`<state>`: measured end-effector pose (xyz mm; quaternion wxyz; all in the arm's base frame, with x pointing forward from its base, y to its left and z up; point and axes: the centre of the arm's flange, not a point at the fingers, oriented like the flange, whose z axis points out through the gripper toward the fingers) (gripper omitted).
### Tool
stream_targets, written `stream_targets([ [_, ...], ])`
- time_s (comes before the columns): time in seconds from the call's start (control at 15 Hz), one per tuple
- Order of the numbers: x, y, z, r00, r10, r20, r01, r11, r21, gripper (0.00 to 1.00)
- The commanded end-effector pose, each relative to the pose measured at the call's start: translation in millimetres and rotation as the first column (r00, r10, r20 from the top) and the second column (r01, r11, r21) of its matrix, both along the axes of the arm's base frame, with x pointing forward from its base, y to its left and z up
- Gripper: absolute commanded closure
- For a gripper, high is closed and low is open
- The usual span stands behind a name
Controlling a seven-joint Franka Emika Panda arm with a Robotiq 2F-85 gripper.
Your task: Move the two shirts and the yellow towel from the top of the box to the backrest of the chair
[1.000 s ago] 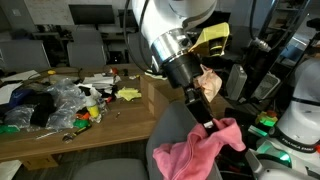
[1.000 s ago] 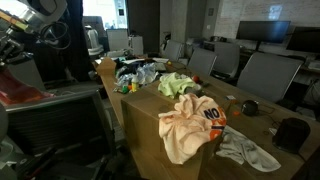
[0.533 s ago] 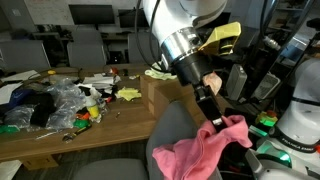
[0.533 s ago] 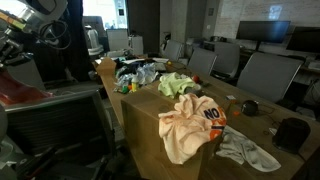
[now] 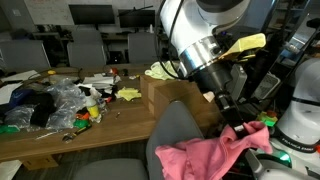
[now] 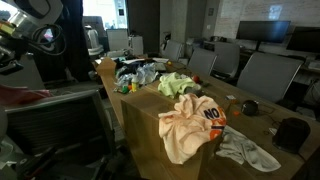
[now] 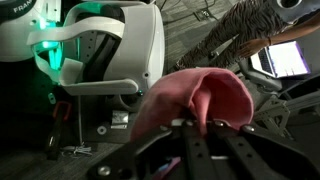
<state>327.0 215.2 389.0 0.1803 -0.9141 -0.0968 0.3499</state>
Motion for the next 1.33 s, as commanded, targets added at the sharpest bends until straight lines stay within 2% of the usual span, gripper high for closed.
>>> stream_targets([
  [0.0, -29.2, -1.0, -3.1, 1.0, 0.014, 0.022, -0.014, 1.0, -0.021, 0.98],
  [0.6, -50.5, 13.1, -16.6, 0.995, 0.096, 0.004, -0.095, 0.993, -0.075, 0.98],
  [0.67, -51.1, 13.6, -16.9, 0.995, 0.102, 0.005, -0.101, 0.991, -0.084, 0.67],
  [0.8, -50.8, 13.5, -17.1, 0.994, 0.109, 0.008, -0.108, 0.99, -0.094, 0.6],
  [1.27, -49.2, 9.5, -17.8, 0.995, 0.102, 0.019, -0.099, 0.988, -0.118, 0.06],
])
